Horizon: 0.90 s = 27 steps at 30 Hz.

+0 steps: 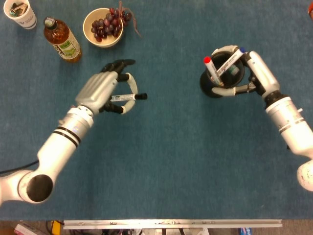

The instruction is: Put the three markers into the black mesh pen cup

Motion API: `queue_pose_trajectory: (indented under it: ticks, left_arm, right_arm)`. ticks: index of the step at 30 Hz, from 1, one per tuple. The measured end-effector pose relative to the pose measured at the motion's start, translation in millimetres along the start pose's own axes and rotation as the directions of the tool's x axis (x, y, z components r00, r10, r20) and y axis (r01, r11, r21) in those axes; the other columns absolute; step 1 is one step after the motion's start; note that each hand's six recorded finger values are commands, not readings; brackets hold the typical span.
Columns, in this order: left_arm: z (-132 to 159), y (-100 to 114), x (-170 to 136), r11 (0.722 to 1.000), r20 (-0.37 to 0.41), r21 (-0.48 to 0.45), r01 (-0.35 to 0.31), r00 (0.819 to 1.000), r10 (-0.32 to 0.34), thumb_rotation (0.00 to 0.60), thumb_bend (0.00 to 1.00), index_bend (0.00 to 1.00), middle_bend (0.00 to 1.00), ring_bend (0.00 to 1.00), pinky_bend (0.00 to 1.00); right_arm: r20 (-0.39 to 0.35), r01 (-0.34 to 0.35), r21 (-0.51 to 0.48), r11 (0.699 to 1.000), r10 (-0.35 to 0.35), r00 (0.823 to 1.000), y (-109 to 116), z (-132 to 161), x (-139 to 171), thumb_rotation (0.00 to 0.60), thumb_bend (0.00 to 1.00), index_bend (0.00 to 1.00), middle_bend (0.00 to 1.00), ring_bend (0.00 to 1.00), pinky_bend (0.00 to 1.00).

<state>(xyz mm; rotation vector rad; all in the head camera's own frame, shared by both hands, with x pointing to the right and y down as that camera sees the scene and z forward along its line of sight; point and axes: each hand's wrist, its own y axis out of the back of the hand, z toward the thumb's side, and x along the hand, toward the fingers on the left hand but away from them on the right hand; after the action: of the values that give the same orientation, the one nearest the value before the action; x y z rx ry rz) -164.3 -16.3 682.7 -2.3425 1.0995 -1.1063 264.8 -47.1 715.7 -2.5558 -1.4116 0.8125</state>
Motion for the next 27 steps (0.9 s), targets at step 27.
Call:
queue_pose_trajectory:
  ticks: [27]
  left_arm:
    - [50, 71, -21, 0.844, 0.016, -0.535, 0.022, 1.000, -0.017, 0.600, 0.37, 0.54, 0.09, 0.00, 0.04]
  right_arm:
    - [-0.030, -0.099, -0.033, 0.994, 0.098, 0.995, -72, 11, -29, 0.600, 0.31, 0.49, 0.43, 0.32, 0.42]
